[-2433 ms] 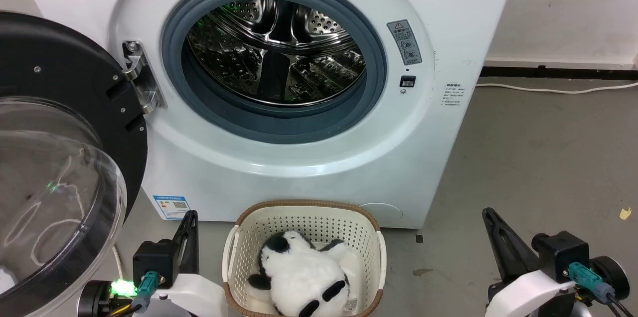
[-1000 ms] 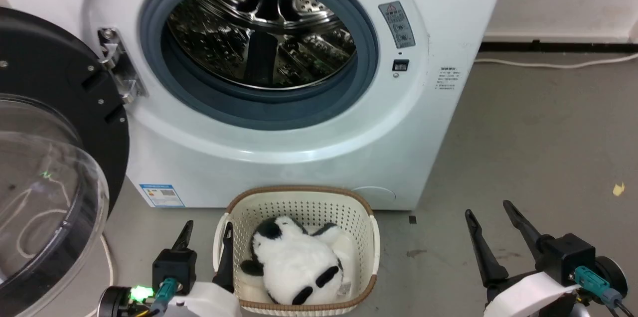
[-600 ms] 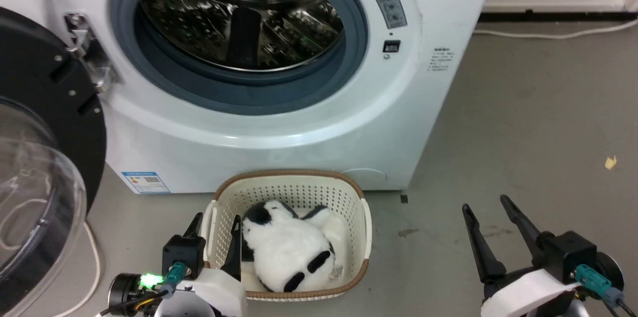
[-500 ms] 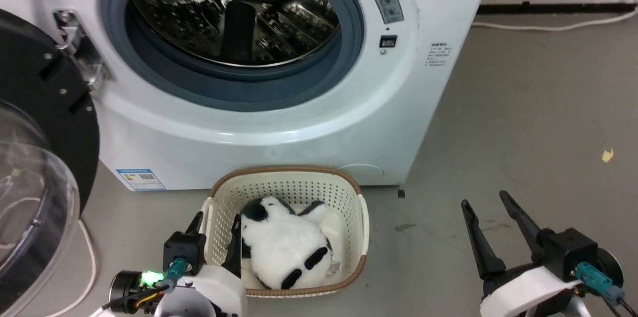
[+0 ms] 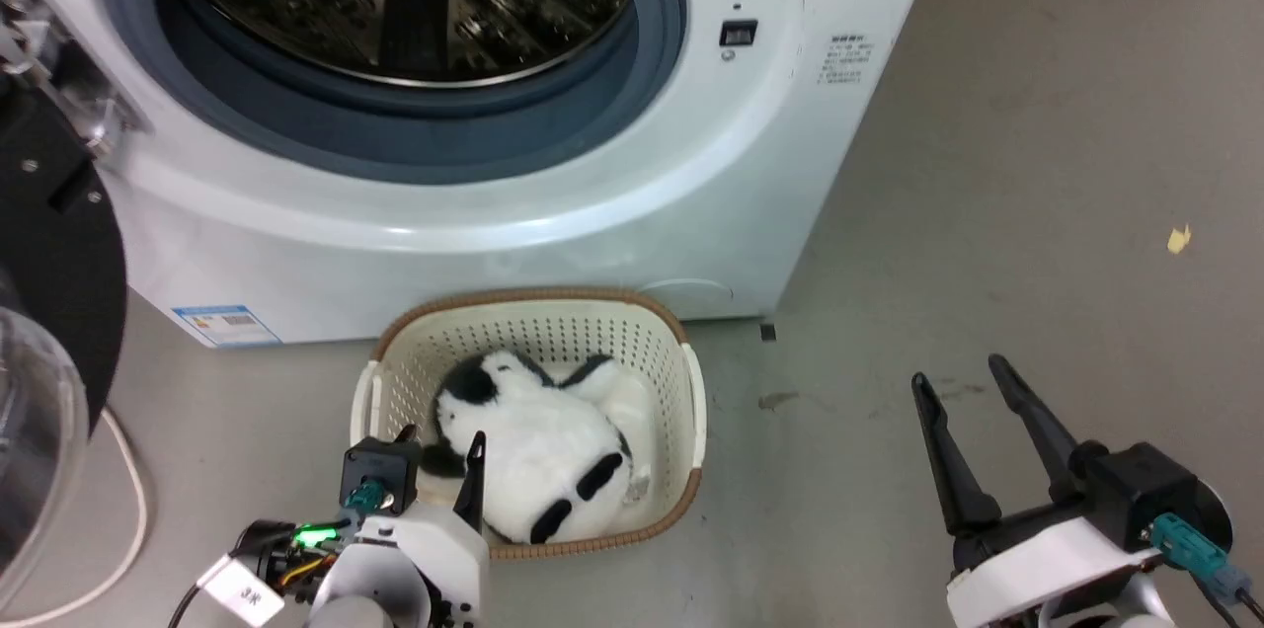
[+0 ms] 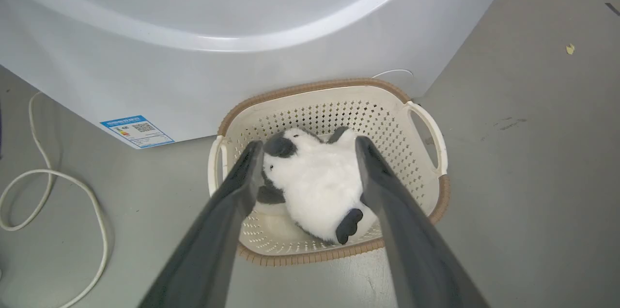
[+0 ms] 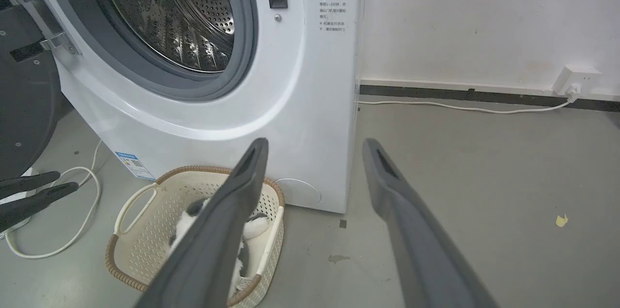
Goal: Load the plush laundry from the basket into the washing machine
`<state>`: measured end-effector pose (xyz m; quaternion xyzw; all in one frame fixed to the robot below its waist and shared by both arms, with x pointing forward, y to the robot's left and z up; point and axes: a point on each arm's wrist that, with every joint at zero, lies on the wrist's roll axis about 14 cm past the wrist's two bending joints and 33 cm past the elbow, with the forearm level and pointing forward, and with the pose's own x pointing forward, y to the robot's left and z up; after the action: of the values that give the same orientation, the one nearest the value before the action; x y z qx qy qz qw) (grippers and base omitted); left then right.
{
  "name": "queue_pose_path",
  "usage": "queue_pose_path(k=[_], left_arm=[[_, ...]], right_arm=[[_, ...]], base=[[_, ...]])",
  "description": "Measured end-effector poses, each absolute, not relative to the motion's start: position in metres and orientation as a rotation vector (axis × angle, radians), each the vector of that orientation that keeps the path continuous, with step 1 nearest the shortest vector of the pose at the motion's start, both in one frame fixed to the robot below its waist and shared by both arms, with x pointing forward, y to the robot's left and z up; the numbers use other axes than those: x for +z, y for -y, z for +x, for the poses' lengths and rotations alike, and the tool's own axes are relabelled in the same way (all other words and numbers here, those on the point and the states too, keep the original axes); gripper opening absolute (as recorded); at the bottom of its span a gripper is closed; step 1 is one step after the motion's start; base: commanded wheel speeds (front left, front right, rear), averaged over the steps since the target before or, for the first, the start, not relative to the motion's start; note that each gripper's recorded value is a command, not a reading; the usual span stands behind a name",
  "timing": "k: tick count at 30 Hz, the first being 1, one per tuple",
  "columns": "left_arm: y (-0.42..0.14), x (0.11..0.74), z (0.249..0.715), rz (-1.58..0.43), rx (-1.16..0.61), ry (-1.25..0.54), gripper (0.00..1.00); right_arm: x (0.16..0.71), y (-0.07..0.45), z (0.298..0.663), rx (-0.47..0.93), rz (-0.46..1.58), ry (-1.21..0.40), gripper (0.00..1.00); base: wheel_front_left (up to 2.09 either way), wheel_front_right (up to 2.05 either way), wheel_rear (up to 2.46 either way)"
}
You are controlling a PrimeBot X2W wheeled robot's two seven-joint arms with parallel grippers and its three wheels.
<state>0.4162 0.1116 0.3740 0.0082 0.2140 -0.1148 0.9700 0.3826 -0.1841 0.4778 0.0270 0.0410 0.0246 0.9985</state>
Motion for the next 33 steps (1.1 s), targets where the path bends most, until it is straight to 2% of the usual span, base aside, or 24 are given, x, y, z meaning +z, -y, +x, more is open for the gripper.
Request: queue_pose_path(k=[20,33], left_arm=[[-0.100,0.270,0.434,0.008,-0.311,-0.760,1.00],[-0.094,0.210,0.458,0.099,-0.384,-0.914,1.00]], right_arm=[[0.441,0.194,0.401,0.011,0.092,-0.153,1.00],[0.410,0.209,0.405,-0.049,0.128,-0.216,1.00]], base=[[0.00,0.00,0.00],[0.00,0.00,0.00]])
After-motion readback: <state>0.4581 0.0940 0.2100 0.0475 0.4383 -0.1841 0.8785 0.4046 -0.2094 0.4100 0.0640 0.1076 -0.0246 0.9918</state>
